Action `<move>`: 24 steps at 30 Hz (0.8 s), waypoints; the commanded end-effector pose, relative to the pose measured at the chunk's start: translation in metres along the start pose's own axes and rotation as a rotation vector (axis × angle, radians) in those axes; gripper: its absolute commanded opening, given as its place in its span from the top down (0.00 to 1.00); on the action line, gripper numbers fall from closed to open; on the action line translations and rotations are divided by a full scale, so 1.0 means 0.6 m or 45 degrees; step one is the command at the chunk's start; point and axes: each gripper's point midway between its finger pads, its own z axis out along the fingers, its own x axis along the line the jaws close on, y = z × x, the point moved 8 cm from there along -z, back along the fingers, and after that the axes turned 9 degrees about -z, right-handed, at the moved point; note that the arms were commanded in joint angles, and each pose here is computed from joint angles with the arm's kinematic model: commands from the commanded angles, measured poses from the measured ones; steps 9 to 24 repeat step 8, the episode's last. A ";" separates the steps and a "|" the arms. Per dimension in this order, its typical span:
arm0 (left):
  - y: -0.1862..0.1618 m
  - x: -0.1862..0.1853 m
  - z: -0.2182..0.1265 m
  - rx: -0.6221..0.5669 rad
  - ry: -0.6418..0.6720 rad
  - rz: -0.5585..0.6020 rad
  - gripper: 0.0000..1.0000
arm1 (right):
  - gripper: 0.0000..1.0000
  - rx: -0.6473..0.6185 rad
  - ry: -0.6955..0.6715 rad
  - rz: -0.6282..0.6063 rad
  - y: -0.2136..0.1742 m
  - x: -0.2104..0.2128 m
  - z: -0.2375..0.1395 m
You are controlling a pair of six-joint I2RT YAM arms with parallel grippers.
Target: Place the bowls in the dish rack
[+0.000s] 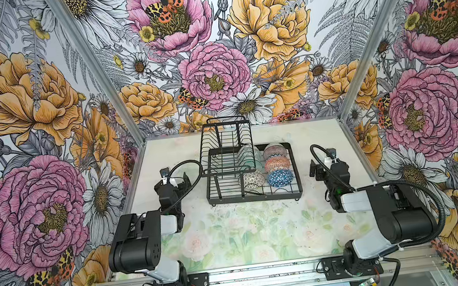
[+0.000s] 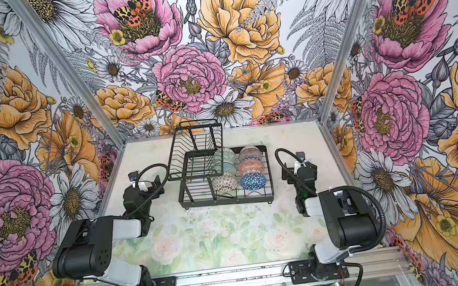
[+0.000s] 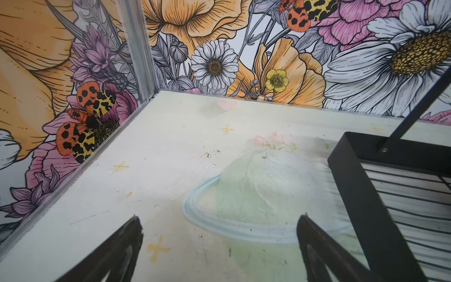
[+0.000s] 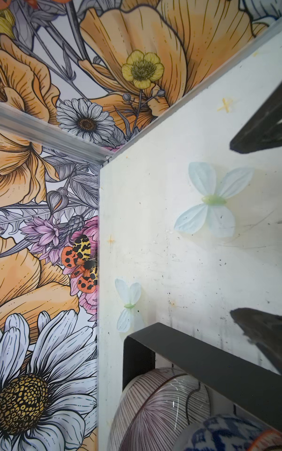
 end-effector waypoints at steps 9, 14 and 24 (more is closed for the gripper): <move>0.015 -0.008 0.002 -0.055 -0.003 0.030 0.01 | 0.00 -0.038 0.004 0.031 0.014 -0.004 0.005; 0.015 -0.008 0.002 -0.055 -0.003 0.030 0.01 | 0.00 -0.038 0.004 0.031 0.014 -0.004 0.005; 0.015 -0.008 0.002 -0.055 -0.003 0.030 0.01 | 0.00 -0.038 0.004 0.031 0.014 -0.004 0.005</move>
